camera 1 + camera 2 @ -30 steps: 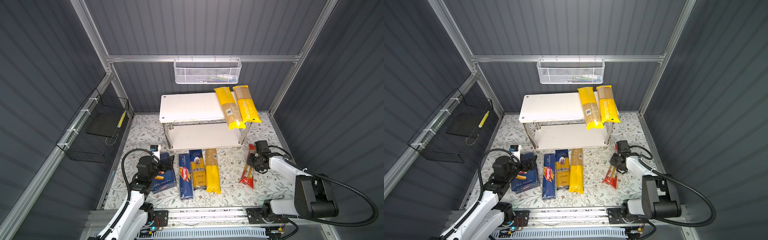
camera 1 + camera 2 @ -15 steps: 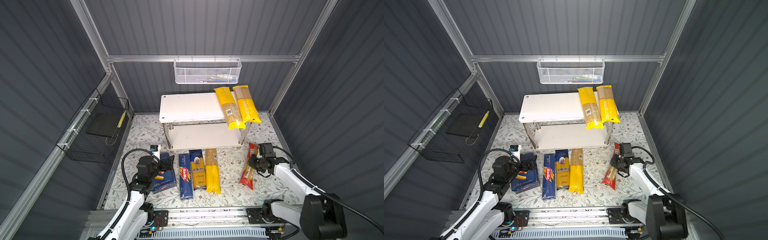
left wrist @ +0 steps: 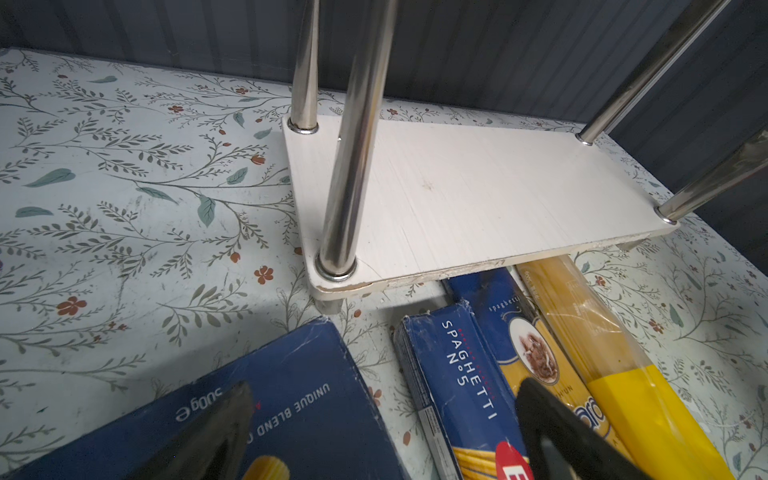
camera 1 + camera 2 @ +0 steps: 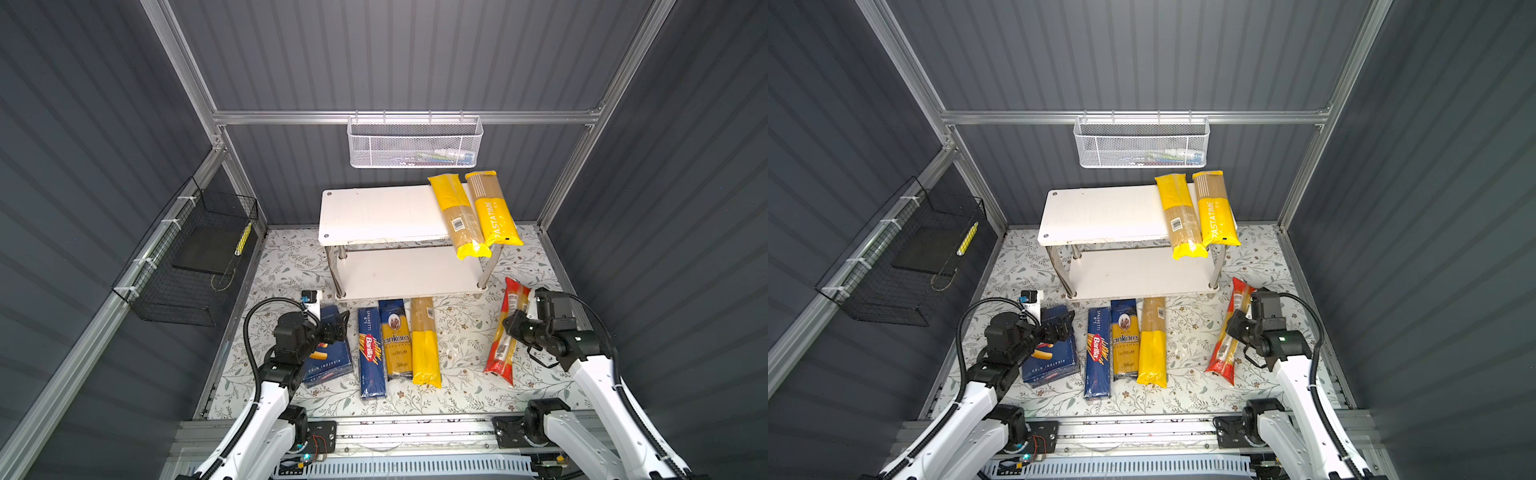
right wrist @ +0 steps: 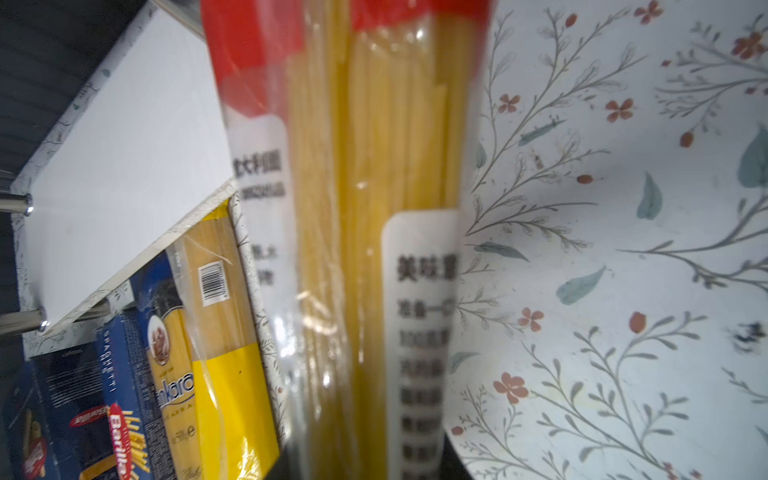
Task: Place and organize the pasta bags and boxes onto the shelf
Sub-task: 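Lift the red-and-yellow bag upright with the right gripper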
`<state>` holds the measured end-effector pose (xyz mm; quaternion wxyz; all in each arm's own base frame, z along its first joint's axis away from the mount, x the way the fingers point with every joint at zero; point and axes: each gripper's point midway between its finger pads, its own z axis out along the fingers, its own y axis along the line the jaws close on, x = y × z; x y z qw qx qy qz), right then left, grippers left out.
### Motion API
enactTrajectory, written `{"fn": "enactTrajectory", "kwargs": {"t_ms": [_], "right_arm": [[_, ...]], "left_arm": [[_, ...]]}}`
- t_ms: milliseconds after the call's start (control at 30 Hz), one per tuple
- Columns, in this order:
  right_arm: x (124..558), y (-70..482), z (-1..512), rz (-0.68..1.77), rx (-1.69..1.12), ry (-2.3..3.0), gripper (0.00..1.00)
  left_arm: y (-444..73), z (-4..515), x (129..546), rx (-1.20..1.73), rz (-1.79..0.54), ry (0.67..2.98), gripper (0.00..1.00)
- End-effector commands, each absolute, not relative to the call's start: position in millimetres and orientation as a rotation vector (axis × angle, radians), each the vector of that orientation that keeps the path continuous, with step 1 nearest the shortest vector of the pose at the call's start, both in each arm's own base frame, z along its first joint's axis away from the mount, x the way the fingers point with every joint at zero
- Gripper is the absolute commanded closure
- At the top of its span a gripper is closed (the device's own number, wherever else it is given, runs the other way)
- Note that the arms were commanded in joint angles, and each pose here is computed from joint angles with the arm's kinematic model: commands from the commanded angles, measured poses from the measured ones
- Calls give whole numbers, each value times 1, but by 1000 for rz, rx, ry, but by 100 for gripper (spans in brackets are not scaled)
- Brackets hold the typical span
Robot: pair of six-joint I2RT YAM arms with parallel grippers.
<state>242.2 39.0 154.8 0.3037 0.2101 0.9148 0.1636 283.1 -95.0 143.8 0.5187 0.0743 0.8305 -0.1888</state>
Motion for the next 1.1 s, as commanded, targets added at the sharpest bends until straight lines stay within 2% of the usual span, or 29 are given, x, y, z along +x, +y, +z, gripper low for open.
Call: {"fn": "enactTrajectory", "kwargs": {"t_ms": [0, 567, 1067], "right_arm": [[255, 43, 228, 484, 453, 2243, 91], [239, 66, 404, 569, 222, 2003, 96], [251, 116, 494, 667, 10, 1855, 97]], "left_arm": [[-98, 152, 284, 216, -457, 1958, 0], [-99, 150, 286, 218, -458, 1966, 0], [-98, 151, 285, 215, -456, 1962, 0]]}}
